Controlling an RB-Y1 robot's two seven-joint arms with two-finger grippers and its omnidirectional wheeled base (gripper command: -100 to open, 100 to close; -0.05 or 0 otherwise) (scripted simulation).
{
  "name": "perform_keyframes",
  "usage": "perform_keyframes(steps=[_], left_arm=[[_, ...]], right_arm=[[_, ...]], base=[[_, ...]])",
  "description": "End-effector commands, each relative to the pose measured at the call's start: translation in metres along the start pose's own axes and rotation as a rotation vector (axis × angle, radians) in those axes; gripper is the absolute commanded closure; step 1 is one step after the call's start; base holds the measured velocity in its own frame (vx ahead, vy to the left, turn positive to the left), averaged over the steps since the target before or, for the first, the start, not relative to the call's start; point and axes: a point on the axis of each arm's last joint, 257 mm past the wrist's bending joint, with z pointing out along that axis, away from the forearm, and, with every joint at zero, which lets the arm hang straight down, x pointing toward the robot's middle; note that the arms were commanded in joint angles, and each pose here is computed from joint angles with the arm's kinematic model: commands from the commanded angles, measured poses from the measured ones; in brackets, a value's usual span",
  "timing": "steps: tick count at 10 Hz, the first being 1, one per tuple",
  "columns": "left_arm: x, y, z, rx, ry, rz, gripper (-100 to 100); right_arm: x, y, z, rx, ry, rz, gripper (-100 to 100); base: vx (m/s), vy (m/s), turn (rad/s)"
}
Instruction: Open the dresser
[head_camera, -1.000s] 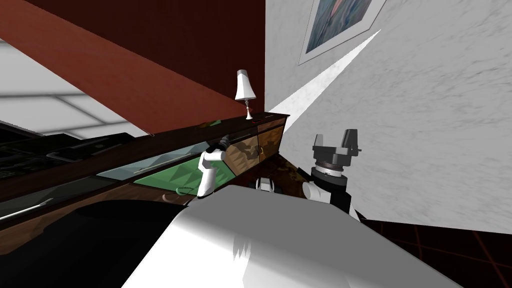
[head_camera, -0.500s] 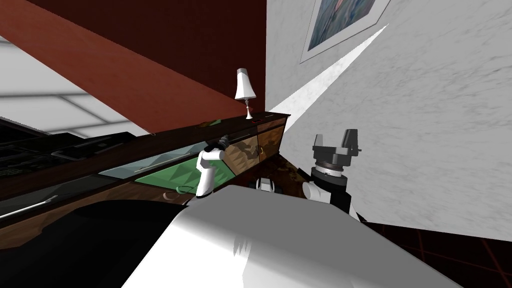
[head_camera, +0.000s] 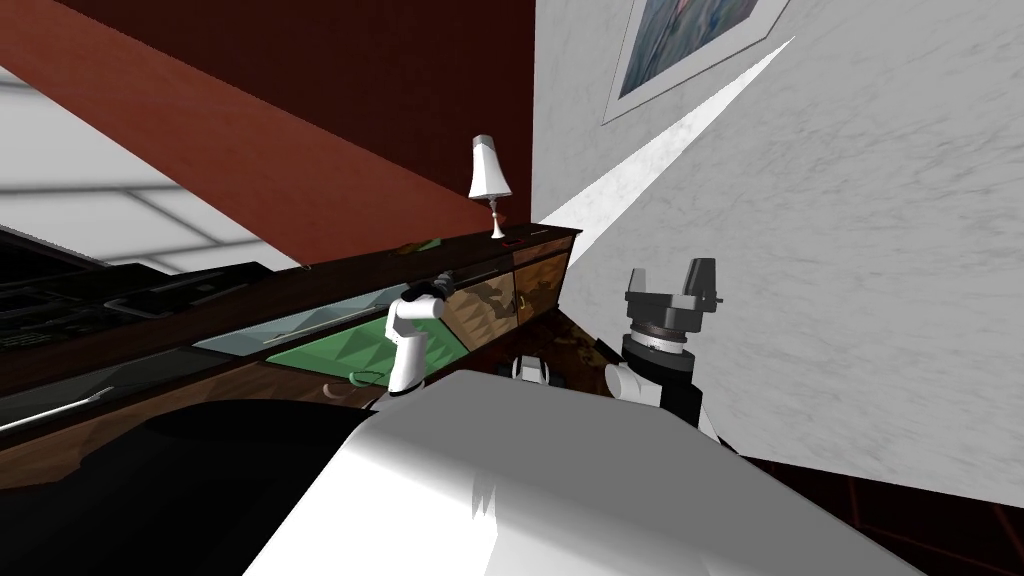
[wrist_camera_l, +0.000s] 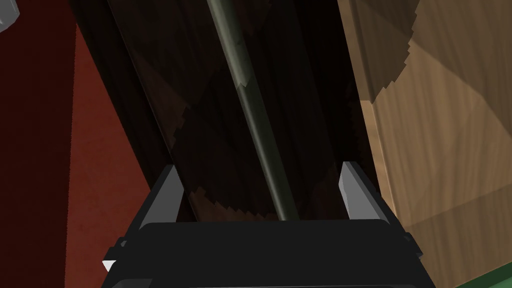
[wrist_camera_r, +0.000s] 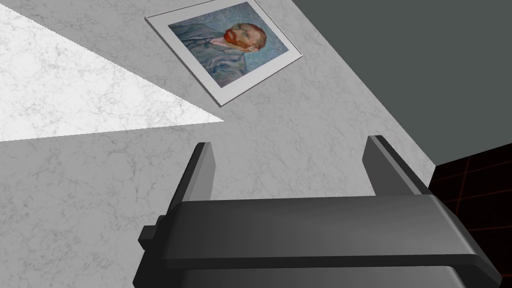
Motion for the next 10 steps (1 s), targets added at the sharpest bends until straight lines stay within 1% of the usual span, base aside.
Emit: perform_keyframes(steps=[1, 6, 7, 9, 10], left_arm=[[-0.014, -0.006, -0.005, -0.019, -0.022, -0.006, -100], [-0.028, -0.002, -0.015, -0.075, -0.043, -0.024, -100], [-0.033, -0.001, -0.019, -0.094, -0.05, -0.031, -100], [-0.037, 0.0, -0.022, -0.111, -0.057, -0.037, -100], [-0.041, 0.001, -0.026, -0.128, -0.064, -0.043, -100]], right_arm=[[0.0, 0.0, 0.0, 0.0, 0.0, 0.0, 0], [0.0, 0.0, 0.0, 0.0, 0.0, 0.0, 0], [0.0, 0.0, 0.0, 0.0, 0.0, 0.0, 0], [0.0, 0.0, 0.0, 0.0, 0.0, 0.0, 0], [0.0, 0.0, 0.0, 0.0, 0.0, 0.0, 0]], base=[[0.042, -0.046, 0.035], [0.039, -0.05, 0.037], [0.041, -0.042, 0.035], [0.05, -0.052, 0.038], [0.047, -0.058, 0.037]])
